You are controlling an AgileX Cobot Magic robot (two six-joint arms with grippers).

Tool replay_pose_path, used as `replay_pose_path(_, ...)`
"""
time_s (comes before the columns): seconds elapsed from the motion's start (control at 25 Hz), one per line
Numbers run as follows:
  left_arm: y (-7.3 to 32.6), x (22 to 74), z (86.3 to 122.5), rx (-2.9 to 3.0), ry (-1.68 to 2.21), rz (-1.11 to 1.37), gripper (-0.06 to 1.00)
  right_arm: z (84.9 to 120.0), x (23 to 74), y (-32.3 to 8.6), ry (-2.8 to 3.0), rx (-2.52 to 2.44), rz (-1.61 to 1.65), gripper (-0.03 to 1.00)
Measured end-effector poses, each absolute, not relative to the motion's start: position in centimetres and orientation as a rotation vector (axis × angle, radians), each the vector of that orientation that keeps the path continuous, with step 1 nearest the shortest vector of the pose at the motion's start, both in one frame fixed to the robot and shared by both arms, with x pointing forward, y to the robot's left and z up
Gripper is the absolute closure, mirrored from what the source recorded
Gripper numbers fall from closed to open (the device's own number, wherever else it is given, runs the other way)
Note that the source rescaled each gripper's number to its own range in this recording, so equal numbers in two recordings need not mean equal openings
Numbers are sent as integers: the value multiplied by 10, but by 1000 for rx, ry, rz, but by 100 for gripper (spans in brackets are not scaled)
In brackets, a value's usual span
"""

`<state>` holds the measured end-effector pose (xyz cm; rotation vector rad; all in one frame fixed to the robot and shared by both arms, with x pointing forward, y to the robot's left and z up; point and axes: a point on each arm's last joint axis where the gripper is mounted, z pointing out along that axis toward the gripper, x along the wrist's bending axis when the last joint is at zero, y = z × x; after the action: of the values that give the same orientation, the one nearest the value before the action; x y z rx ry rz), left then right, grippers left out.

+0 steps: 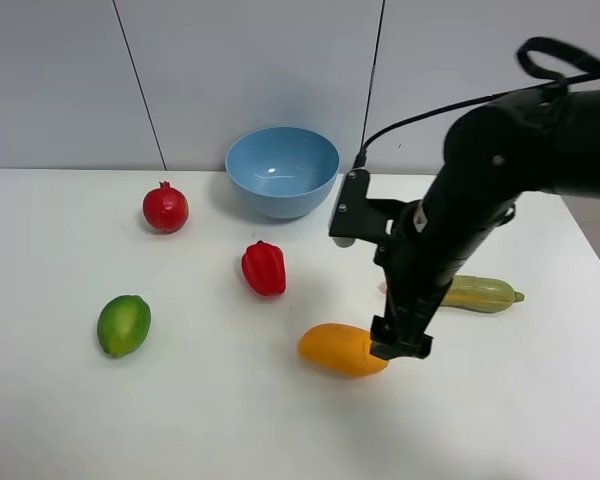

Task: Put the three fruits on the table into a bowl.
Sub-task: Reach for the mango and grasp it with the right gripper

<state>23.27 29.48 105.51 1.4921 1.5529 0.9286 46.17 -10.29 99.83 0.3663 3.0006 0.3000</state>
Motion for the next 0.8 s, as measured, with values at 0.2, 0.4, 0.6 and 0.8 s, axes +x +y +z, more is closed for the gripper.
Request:
replay_pose_path(0.2, 295, 233, 1055, 1492, 1553, 929, -6, 972, 477, -75, 3030, 362, 268, -3)
replay_pose_path(0.4, 295, 233, 1055, 1492, 1553, 929, -6, 939, 485, -70, 3071, 362, 177, -3)
replay_pose_path(0.6, 295, 233, 1055, 1492, 1553, 929, -6, 921, 488, -68, 3089, 358, 135, -3)
replay_pose_path(0.8, 295, 233, 1055, 1492, 1553, 929, -6, 907, 492, -66, 3080, 344, 126, -3)
